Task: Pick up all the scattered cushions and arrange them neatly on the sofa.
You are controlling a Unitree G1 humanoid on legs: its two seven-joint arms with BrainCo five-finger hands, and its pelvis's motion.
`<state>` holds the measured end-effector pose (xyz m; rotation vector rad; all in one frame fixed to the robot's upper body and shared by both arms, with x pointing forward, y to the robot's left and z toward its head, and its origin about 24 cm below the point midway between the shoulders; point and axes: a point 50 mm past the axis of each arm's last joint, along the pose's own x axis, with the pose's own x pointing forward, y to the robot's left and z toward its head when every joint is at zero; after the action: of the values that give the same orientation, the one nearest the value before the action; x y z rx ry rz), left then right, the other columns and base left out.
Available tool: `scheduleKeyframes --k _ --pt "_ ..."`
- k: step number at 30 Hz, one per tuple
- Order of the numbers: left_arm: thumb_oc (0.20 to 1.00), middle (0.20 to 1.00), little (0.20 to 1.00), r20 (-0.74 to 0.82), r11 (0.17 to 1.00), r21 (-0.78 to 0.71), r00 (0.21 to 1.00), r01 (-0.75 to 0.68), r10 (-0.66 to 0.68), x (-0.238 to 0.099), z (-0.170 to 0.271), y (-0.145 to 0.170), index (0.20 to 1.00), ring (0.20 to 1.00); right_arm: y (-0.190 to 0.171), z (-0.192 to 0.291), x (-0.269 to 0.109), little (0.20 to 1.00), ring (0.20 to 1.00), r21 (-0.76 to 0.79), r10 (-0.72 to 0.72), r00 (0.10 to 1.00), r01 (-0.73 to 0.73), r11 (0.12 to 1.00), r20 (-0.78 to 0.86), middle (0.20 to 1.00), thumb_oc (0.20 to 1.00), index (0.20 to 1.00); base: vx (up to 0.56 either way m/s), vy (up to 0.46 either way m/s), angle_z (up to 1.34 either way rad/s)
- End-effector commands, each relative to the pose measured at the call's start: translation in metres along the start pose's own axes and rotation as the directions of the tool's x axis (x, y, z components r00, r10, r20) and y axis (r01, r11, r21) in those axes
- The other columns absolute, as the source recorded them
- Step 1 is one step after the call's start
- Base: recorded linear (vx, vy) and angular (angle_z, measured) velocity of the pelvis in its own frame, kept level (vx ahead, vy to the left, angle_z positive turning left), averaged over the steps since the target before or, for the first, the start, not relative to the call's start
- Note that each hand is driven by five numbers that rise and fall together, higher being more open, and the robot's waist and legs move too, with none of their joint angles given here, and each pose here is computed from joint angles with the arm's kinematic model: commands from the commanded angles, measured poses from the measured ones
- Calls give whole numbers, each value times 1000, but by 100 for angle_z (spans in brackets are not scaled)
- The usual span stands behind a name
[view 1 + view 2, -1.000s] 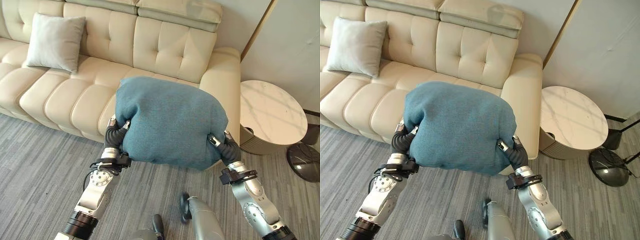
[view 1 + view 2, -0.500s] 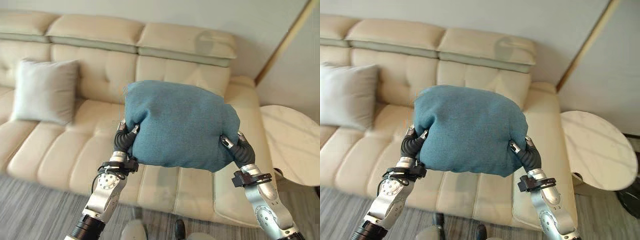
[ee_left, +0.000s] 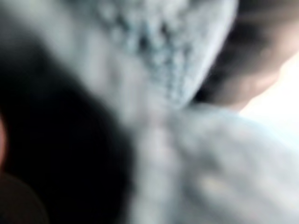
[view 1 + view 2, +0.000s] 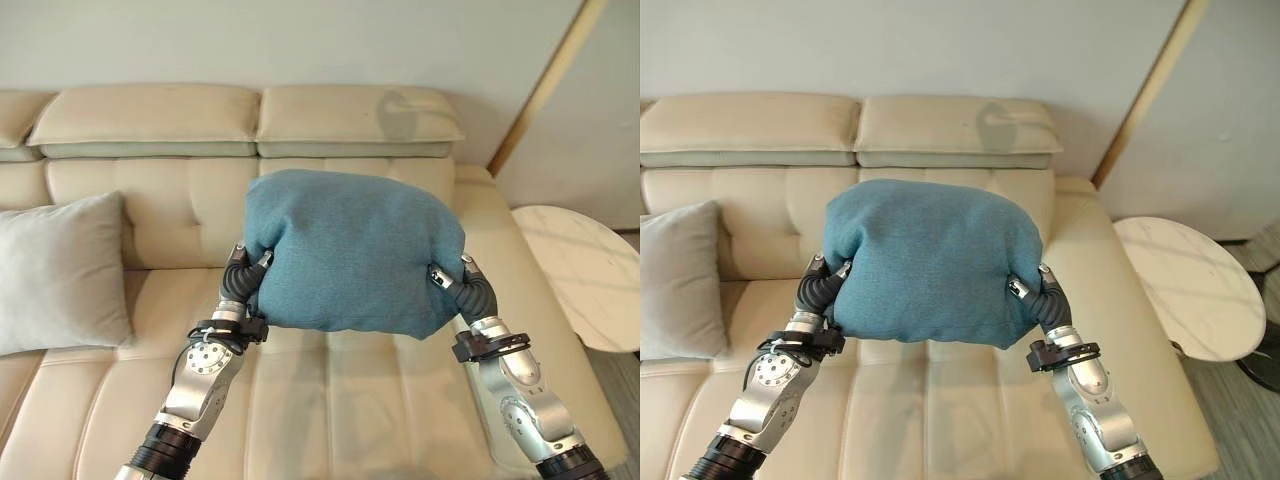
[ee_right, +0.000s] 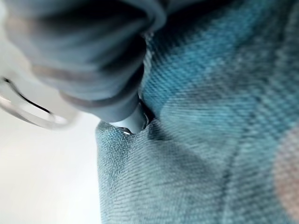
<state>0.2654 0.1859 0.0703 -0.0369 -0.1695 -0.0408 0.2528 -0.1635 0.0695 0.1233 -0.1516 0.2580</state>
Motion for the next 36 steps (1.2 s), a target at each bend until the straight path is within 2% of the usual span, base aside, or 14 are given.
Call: scheduleKeyframes --k 1,12,18,19,20,22,23,24,27,28,29,30,31,36 --pt "200 200 200 174 981 16 966 192 -192 2 23 -45 200 200 35 41 21 200 200 -16 158 957 -159 987 243 200 200 200 96 -18 7" --pt "200 200 200 174 990 37 974 138 -142 28 22 -50 200 200 43 45 51 200 200 -139 154 957 -122 983 245 200 200 200 1 -13 0" --pt "200 200 200 384 987 120 912 106 -145 103 94 -75 200 200 84 130 120 200 200 -304 217 840 -66 951 498 200 200 200 -312 -11 -1" --pt "200 200 200 384 987 120 912 106 -145 103 94 -75 200 200 84 131 120 200 200 -304 217 839 -66 951 498 200 200 200 -309 -2 -2" --pt "200 200 200 482 983 171 865 67 -143 126 136 -82 200 200 94 168 136 200 200 -341 211 782 1 940 586 200 200 200 -242 -12 -6" --pt "200 200 200 523 980 194 841 36 -134 136 158 -83 200 200 94 187 143 200 200 -357 196 754 54 933 627 200 200 200 -183 -17 -12" --pt "200 200 200 595 974 228 793 -12 -129 149 196 -88 200 200 97 216 152 200 200 -379 173 704 147 914 689 200 200 200 -69 -10 -9" --pt "200 200 200 595 974 228 793 -12 -130 149 196 -88 200 200 97 216 152 200 200 -379 173 703 147 914 689 200 200 200 -89 -13 -4" --pt "200 200 200 666 949 287 739 -129 -101 161 244 -87 200 200 97 250 164 200 200 -407 136 655 282 869 744 200 200 200 -134 -22 0" --pt "1000 1000 1000 686 929 302 726 -213 -57 168 265 -82 1000 1000 95 264 173 200 200 -400 91 649 346 849 755 200 200 200 -127 -20 3" --pt "1000 1000 1000 690 924 294 723 -243 -30 170 272 -79 1000 1000 90 267 177 200 200 -406 69 664 368 837 745 200 200 200 -156 -31 7" --pt "1000 1000 1000 683 914 295 730 -278 2 174 276 -74 1000 1000 85 268 184 573 573 -418 43 687 391 820 725 573 573 573 -104 -37 10" --pt "1000 1000 1000 672 911 288 740 -296 28 177 278 -69 1000 1000 80 269 188 1000 1000 -437 29 709 400 806 704 1000 1000 1000 -124 -52 10" --pt "1000 1000 1000 582 886 311 806 -343 107 187 269 -40 1000 1000 52 255 203 1000 1000 -493 -53 818 395 775 572 1000 1000 1000 -79 -46 8"
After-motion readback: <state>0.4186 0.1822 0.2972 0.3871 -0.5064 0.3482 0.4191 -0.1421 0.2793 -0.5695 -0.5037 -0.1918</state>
